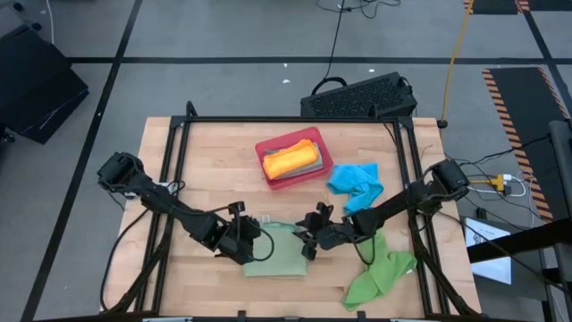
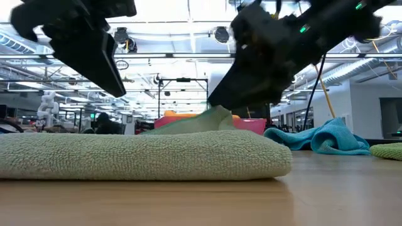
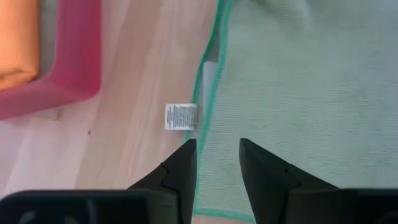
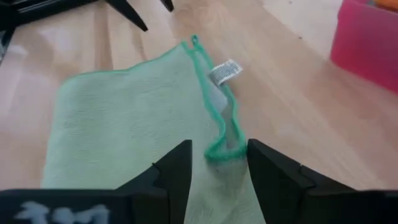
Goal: Fold microfiber towels
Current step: Fold the light green microfiber cloth
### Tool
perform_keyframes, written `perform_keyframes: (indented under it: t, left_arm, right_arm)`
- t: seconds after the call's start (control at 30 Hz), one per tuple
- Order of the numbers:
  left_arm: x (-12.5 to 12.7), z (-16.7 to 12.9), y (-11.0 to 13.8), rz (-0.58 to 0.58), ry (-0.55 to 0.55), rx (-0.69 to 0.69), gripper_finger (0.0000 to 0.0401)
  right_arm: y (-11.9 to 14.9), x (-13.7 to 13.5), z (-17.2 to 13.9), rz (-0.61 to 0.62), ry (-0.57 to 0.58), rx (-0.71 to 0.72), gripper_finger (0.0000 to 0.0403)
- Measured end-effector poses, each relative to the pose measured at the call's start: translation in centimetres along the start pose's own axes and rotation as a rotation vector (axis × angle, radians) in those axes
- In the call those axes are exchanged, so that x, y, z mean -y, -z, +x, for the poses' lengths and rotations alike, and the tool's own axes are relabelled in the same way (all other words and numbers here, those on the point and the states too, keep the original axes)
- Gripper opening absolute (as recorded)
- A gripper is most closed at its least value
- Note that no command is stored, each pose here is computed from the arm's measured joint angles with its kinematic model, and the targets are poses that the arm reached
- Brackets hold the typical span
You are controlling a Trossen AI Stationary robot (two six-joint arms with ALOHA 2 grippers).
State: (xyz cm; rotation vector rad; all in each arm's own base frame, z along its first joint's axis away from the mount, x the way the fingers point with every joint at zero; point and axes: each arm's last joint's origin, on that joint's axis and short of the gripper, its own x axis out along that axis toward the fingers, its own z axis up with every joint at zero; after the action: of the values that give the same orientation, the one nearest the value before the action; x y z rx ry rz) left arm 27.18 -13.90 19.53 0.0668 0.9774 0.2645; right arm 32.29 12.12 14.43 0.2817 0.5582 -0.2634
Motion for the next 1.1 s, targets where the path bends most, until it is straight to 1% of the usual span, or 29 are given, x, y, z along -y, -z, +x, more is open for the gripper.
perform_keyframes:
  t: [0.07,0.13,0.23,0.33,0.4,0.47,0.57,0.63,0.7,0.87,0.97,1.1]
  left_arm:
    - [0.3,0.0,0.0,-0.018,0.002,0.035,0.0124]
    - [0.7,0.3,0.1,-0.036,0.032,0.090,0.0124]
    - [1.1,1.2,0.7,-0.034,0.069,0.189,0.0124]
    - [1.0,2.4,1.9,-0.034,0.096,0.256,0.0124]
    - [0.5,3.1,2.9,-0.042,0.075,0.274,0.0124]
    - [0.1,3.7,3.7,-0.051,0.051,0.284,0.0124]
    - [-0.8,4.6,4.9,-0.067,0.033,0.267,0.0124]
    - [-1.2,5.0,5.6,-0.093,0.039,0.261,0.0124]
    - [-1.6,5.4,6.3,-0.105,0.045,0.250,0.0124]
    - [-2.2,5.9,7.9,-0.122,0.037,0.211,0.0124]
    - [-2.4,6.1,8.3,-0.115,0.031,0.202,0.0124]
    - [-2.2,5.9,7.8,-0.060,0.030,0.206,0.0124]
  right_arm:
    - [-0.1,-0.4,-0.7,-0.013,0.015,0.027,0.0139]
    - [-0.5,-0.8,-1.2,-0.047,0.022,0.070,0.0135]
    - [-1.2,-1.5,-1.5,-0.102,-0.025,0.148,0.0130]
    - [-1.0,-1.9,-0.9,-0.158,-0.045,0.191,0.0124]
    - [-0.5,-2.0,-0.1,-0.198,-0.047,0.207,0.0119]
    - [0.0,-1.9,1.0,-0.230,-0.050,0.219,0.0114]
    - [1.0,-1.4,2.8,-0.268,-0.092,0.215,0.0104]
    - [1.5,-0.9,4.0,-0.267,-0.101,0.223,0.0098]
    - [2.1,-0.4,4.9,-0.259,-0.091,0.225,0.0091]
    - [4.1,0.4,6.5,-0.263,-0.064,0.173,0.0076]
    - [4.7,0.7,7.0,-0.236,-0.053,0.156,0.0069]
    - [4.4,0.8,6.9,-0.205,-0.055,0.158,0.0064]
